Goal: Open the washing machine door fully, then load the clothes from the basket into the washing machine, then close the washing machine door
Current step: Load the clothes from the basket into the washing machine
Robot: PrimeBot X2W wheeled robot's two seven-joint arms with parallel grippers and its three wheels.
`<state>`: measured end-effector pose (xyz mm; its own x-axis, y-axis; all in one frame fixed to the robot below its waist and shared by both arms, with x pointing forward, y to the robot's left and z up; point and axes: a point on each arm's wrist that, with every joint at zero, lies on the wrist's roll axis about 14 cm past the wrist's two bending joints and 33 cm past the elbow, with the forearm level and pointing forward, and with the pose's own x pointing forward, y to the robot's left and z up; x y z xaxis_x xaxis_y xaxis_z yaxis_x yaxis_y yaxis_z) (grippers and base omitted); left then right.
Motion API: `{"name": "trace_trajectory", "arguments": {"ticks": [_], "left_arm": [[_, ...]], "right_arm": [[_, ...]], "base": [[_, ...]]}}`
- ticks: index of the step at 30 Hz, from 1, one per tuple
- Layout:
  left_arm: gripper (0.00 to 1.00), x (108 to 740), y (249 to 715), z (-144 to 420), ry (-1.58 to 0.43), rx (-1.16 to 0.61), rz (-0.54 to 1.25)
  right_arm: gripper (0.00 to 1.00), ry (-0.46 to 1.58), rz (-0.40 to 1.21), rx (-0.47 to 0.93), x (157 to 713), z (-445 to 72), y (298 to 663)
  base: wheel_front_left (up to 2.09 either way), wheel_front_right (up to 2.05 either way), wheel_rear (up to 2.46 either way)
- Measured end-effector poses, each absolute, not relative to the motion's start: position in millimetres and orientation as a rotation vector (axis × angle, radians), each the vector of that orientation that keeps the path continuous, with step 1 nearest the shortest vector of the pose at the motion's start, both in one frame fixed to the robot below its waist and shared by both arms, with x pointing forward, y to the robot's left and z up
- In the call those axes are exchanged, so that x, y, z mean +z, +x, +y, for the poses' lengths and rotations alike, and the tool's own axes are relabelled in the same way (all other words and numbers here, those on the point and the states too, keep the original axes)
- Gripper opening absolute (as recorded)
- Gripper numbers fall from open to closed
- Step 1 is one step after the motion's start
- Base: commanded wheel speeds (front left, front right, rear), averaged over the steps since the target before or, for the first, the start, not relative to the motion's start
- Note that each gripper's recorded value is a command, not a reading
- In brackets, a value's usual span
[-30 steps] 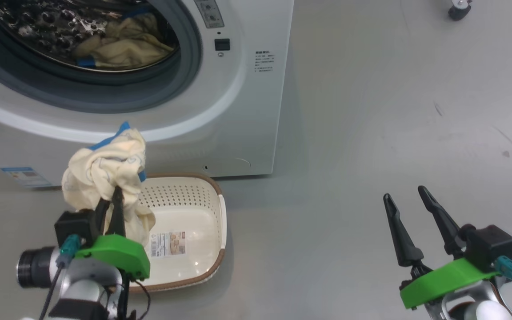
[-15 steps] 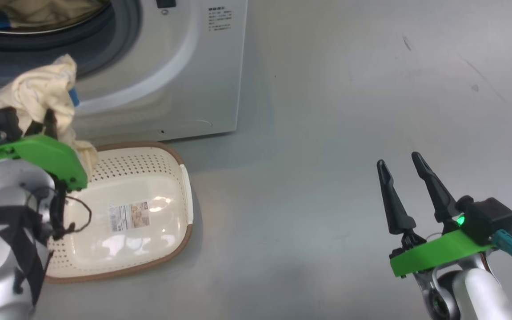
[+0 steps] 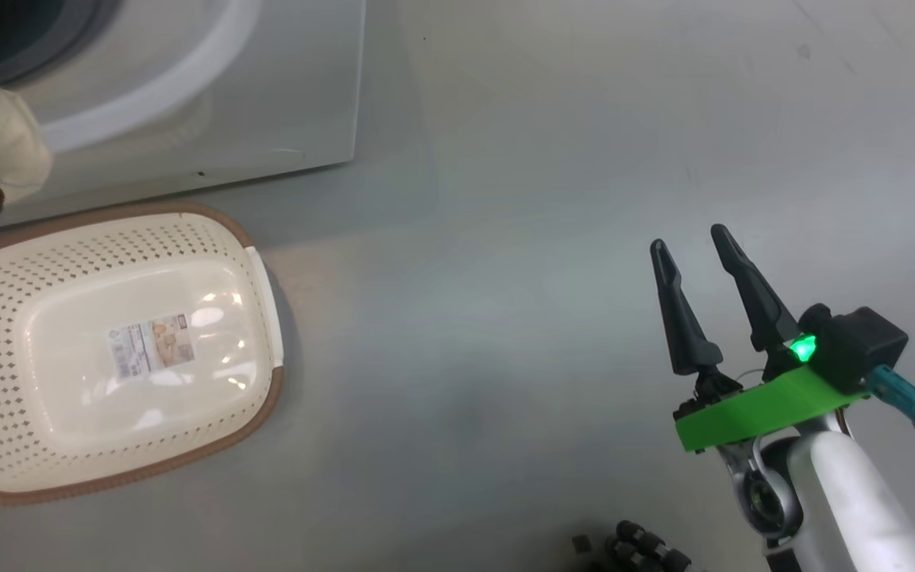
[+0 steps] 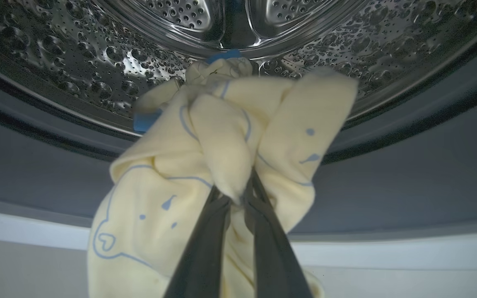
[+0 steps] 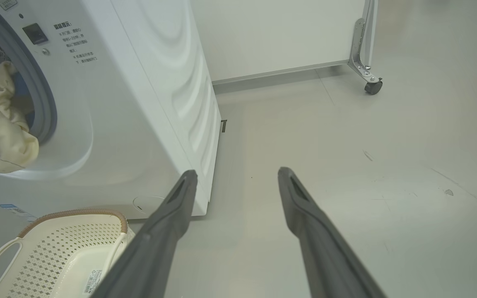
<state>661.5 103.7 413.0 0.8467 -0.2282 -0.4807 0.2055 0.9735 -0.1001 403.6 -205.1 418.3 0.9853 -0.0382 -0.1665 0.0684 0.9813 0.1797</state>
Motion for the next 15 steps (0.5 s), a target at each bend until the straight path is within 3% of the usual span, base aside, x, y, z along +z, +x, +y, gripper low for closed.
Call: {"name": "trace_trajectory", "arguments": {"ticks": [8, 15], "left_arm": [[0.0, 401.0, 697.5, 105.4, -0.026, -0.216, 0.558], [0.0, 407.7, 730.9, 106.2, 0.005, -0.187, 0.435]], "right_arm": [[1.0, 0.198, 0.187, -0.064, 405.9, -209.2, 414.2], [1.0, 0.194, 0.218, -0.079, 394.4, -214.0, 416.2]], "base": [[0.0, 0.0, 0.0], [0.0, 0.0, 0.0]]}}
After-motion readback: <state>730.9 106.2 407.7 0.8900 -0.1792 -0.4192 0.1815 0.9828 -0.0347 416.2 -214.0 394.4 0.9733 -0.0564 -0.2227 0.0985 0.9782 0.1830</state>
